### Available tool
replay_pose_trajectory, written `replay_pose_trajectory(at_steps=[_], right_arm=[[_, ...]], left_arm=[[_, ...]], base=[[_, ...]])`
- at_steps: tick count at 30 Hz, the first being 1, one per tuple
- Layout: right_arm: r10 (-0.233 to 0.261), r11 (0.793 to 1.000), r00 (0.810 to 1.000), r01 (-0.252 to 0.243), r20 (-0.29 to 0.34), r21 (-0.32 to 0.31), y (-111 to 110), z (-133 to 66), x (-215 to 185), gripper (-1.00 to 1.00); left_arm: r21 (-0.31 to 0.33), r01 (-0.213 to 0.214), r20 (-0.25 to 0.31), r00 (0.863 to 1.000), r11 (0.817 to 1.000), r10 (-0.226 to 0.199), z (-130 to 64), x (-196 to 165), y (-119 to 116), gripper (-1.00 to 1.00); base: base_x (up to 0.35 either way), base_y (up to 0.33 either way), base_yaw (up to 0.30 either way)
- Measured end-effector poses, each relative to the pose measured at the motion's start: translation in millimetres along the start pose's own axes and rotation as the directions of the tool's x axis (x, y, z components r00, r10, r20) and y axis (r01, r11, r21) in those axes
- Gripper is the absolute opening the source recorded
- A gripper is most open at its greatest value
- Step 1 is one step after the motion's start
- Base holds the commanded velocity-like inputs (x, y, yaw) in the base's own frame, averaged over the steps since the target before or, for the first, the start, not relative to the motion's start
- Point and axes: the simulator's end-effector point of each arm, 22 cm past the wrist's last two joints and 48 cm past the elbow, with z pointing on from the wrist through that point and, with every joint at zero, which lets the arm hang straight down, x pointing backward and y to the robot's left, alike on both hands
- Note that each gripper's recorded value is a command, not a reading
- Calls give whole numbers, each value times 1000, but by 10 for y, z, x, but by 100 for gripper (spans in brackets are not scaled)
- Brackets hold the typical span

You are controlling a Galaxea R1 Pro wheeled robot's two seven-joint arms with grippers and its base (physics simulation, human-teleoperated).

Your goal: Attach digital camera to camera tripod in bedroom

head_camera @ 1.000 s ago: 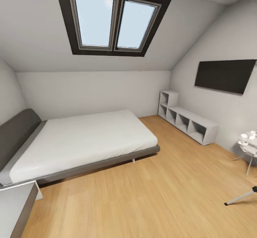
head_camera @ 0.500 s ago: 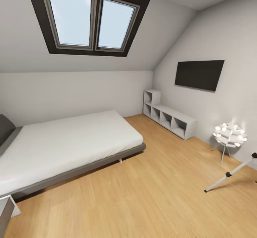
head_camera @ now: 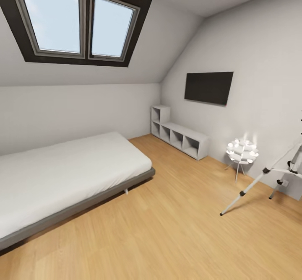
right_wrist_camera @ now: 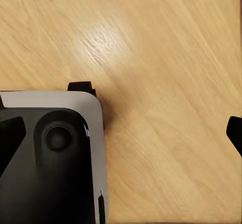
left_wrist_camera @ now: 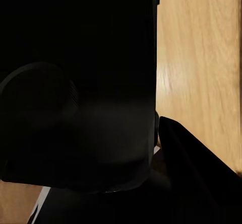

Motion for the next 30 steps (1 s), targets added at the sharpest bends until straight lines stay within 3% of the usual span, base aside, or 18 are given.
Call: replay_pose_trajectory(at_steps=[30], right_arm=[[3, 1000, 1000, -3, 22, -1, 3, -3, -73, 100]], left_arm=[[6, 2, 12, 1000, 1000, -2, -13, -50, -22, -100]], base=[[0, 0, -296]])
